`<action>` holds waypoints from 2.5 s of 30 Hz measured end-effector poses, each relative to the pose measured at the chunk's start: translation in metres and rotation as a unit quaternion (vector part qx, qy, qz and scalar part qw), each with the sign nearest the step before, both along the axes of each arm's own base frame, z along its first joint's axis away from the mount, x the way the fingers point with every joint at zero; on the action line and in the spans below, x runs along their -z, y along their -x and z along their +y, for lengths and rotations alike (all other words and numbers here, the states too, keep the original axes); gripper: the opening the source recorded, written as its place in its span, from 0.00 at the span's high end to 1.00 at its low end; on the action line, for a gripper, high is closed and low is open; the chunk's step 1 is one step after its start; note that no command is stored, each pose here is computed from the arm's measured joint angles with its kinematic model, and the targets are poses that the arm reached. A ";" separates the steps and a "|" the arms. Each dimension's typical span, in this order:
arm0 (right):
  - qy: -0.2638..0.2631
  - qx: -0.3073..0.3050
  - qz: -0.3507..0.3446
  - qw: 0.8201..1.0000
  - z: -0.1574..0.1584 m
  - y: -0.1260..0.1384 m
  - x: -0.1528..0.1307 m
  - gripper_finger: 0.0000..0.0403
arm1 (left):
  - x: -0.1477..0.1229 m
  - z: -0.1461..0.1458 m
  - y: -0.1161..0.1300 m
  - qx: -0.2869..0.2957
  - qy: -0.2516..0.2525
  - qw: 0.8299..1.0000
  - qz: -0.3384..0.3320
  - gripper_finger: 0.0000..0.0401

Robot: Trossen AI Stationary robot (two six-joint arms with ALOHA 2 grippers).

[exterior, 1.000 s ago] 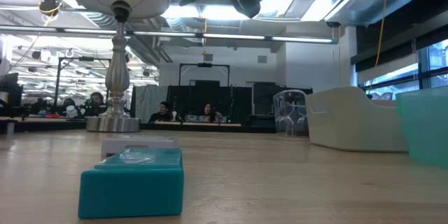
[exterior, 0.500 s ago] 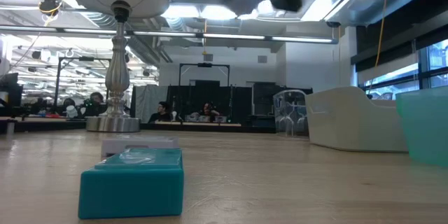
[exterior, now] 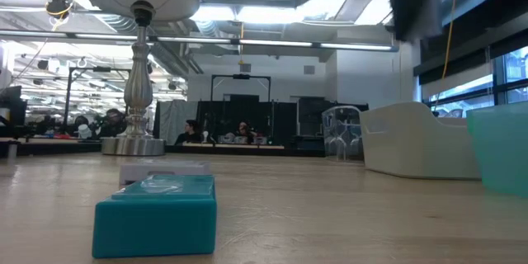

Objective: Pick & Place Office items
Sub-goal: Put the purple charger adapter into the white bin, then put the white timer into the green bin

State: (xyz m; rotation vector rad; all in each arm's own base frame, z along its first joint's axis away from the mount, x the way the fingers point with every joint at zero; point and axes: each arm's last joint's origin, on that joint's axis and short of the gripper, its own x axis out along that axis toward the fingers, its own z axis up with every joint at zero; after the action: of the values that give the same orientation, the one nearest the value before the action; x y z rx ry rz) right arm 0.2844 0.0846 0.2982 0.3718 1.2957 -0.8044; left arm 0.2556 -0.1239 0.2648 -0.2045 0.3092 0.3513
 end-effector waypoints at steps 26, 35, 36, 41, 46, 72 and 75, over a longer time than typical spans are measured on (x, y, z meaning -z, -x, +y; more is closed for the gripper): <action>-0.024 0.098 0.027 0.995 -0.004 0.016 0.090 0.61 | 0.002 0.001 0.000 -0.004 0.006 1.000 0.004 0.28; -0.024 0.097 0.023 0.995 -0.003 0.015 0.090 0.53 | 0.002 0.000 0.000 0.002 0.009 1.000 0.009 0.28; -0.024 0.097 0.023 0.995 -0.003 0.015 0.090 0.52 | 0.003 0.000 0.000 0.009 0.015 1.000 0.011 0.28; -0.024 0.097 0.023 0.995 -0.003 0.015 0.090 0.44 | 0.010 -0.002 0.003 0.050 0.068 0.995 0.054 0.28; -0.024 0.095 0.024 0.995 -0.003 0.015 0.090 0.35 | 0.021 -0.008 0.012 0.127 0.131 0.973 0.143 0.28; -0.030 0.075 -0.017 0.997 -0.006 0.005 0.091 0.23 | 0.093 -0.049 0.008 0.150 -0.044 0.953 0.259 0.28; -0.031 0.075 -0.019 0.997 -0.006 0.004 0.091 0.23 | 0.106 -0.049 -0.001 0.144 -0.041 0.953 0.262 0.28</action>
State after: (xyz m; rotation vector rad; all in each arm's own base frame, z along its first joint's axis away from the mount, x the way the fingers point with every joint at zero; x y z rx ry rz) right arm 0.2800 0.0787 0.2073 0.5357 1.2699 -0.8806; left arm 0.2568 -0.1724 0.1588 0.0221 0.8380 0.1225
